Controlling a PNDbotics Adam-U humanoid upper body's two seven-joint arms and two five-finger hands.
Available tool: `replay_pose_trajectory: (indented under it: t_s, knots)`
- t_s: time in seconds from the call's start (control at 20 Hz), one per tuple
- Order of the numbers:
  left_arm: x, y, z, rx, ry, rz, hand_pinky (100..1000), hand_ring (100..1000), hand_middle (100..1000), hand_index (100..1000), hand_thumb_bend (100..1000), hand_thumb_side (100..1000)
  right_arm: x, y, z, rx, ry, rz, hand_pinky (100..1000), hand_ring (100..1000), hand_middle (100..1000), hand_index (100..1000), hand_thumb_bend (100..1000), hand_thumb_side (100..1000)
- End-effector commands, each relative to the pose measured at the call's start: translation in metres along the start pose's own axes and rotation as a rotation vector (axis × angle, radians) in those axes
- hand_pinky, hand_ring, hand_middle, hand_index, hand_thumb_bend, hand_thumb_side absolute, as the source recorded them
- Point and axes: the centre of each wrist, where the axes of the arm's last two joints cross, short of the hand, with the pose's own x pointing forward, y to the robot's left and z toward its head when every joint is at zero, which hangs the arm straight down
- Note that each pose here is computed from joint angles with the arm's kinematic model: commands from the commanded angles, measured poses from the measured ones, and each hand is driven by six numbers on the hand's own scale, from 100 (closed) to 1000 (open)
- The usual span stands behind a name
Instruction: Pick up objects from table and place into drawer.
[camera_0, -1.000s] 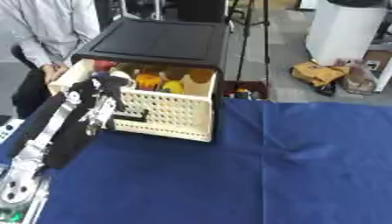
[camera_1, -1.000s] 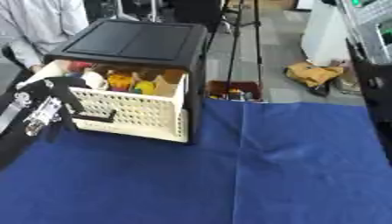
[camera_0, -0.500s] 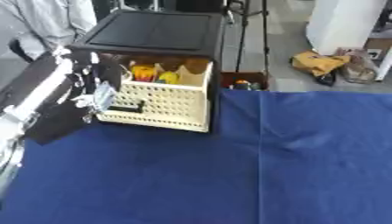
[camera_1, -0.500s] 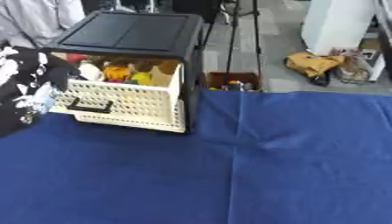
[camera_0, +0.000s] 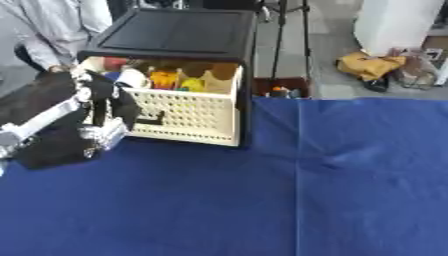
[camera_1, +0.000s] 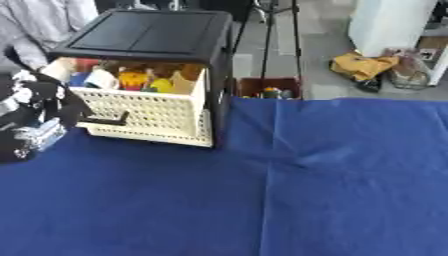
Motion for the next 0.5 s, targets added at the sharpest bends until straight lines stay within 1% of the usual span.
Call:
replay_pose_trajectory:
  t_s: [0.05, 0.2, 0.5]
  knots:
    - [-0.0031, 0.0121, 0.0091, -0.083, 0.035, -0.051, 250, 406, 484, 732, 100, 1000, 0.0065, -0.0106, -0.0046, -0.035, -0.019, 0.048, 785, 708, 590, 792, 100, 909]
    - [-0.004, 0.0069, 0.0085, -0.169, 0.043, -0.036, 269, 419, 518, 804, 100, 1000, 0.0067, -0.0071, -0.0036, -0.042, -0.015, 0.062, 781, 708, 589, 788, 100, 907]
    - [-0.0005, 0.0138, 0.0063, -0.267, 0.056, -0.048, 276, 415, 514, 847, 100, 1000, 0.0044, -0.005, 0.0001, -0.034, 0.003, 0.078, 780, 706, 586, 788, 100, 915]
